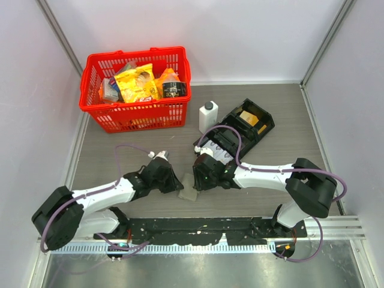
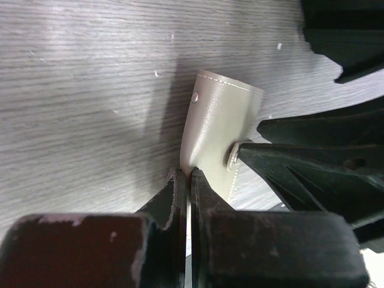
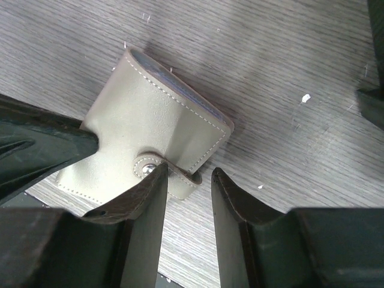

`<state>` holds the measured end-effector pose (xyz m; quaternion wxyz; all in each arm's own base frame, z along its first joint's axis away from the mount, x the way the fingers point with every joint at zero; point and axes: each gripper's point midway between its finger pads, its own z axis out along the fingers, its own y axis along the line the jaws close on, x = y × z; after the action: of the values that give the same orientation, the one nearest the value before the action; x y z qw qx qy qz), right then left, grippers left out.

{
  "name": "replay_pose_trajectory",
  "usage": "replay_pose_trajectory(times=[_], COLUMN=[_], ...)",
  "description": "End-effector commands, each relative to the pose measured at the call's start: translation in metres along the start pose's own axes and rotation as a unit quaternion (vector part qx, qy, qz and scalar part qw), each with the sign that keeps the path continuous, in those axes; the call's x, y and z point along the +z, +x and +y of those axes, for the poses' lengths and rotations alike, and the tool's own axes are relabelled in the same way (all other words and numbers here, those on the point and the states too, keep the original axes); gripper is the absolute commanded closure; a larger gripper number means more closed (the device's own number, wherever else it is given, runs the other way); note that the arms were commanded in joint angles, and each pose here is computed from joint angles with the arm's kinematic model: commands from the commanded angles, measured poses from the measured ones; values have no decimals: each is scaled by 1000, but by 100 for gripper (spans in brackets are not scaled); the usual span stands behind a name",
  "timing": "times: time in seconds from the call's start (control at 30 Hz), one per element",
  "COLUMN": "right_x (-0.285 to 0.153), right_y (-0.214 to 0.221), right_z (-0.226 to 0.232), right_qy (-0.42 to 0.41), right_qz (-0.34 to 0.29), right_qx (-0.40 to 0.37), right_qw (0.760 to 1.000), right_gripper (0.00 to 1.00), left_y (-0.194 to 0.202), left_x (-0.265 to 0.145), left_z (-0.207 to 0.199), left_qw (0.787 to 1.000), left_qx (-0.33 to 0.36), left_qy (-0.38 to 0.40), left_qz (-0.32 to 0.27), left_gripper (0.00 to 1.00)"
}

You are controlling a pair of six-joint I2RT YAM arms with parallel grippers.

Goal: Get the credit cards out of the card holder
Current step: Open the card holder at the center of the board.

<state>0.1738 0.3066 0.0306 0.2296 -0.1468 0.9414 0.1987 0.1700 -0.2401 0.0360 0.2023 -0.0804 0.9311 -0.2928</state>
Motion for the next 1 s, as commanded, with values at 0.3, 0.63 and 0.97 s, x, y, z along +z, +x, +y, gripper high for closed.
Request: replay_pose_trajectory(times=[0.3,0.63,0.97], right_x=[-48,-15,-2], right_y=[-57,-38,-25], right_z=[47,51,57], right_qy=[-15,-15,-41], right_qz=[-94,-56,-33], right_qx=[21,21,13], right_qw=[995,998,999], right_gripper=[54,54,54], left_y=[-23,-18,-16], left_x=[-33,-26,-24], left_z=[-15,-4,-7], left_qw=[991,992,993], left_qx=[-58,-43,-29], left_qy=[44,11,3], left_qz=[-108,-115,-118], left_gripper=[100,100,100])
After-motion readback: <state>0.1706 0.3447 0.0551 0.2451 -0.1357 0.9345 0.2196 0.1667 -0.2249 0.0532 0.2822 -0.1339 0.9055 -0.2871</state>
